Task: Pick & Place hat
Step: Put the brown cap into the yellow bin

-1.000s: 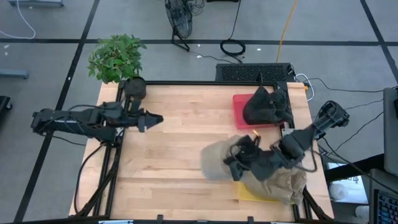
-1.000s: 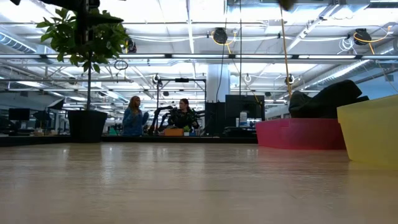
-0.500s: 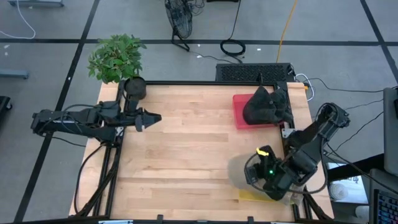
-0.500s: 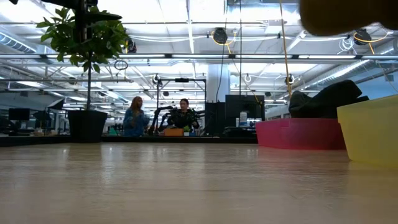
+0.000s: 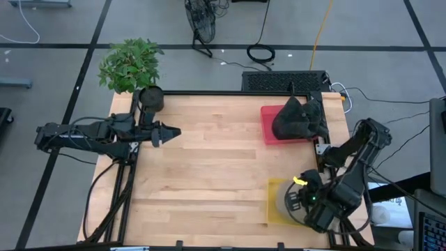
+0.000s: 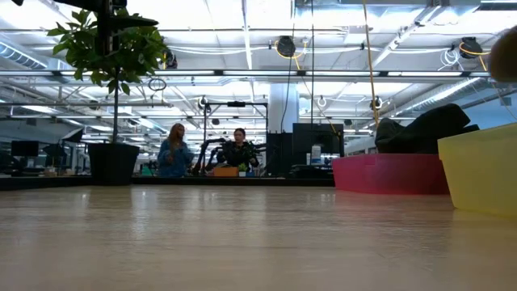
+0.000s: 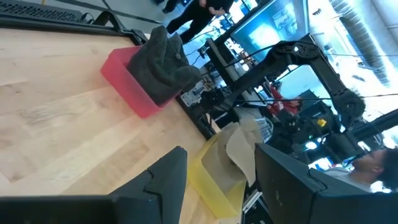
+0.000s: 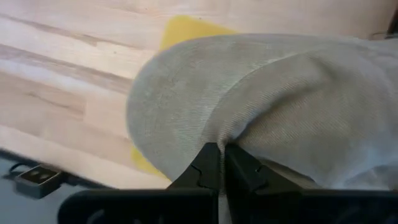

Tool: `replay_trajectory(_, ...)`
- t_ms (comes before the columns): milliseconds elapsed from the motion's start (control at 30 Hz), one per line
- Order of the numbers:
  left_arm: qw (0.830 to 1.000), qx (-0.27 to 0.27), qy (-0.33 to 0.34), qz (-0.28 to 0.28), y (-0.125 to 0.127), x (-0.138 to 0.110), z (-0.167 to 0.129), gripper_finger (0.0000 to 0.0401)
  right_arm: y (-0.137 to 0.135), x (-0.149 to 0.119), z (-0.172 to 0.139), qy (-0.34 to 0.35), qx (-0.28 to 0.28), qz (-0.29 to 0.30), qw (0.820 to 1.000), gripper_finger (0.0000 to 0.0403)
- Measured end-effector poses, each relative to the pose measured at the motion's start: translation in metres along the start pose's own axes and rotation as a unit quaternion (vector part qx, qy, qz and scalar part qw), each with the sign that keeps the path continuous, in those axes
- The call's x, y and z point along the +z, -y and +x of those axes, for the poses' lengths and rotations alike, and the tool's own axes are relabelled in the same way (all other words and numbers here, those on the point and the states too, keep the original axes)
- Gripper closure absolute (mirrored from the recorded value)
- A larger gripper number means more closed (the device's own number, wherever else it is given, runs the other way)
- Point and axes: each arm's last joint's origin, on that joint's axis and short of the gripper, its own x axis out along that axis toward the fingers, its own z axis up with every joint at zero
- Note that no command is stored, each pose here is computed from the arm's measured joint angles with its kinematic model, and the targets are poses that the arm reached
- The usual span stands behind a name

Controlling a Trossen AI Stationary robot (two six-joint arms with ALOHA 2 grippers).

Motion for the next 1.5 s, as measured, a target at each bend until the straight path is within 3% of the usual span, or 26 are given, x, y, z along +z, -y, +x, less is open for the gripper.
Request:
replay_trajectory(333, 1.0, -0.003, -0.004, -0.021, 0.0, 0.0, 0.0, 0.0213, -0.02, -0.03, 0.037, 0.028, -0.041, -0.015, 0.999, 0.0403)
replay_trajectory(700, 1.0, -0.003, -0.005, -0.027, 0.0, 0.0, 0.0, 0.0213, -0.03, -0.042, 0.06, 0.048, -0.067, -0.018, 0.996, 0.0403)
replay_trajectory(1167, 1.0, -0.008, -0.012, -0.028, 0.002, -0.002, 0.0, 0.0213, -0.046, -0.048, 0.084, 0.036, -0.076, -0.023, 0.996, 0.0403)
replay_trajectory(1500, 0.999, -0.011, -0.015, -0.027, 0.003, -0.004, -0.001, 0.0213, -0.057, -0.03, 0.089, 0.039, -0.093, -0.044, 0.994, 0.0403)
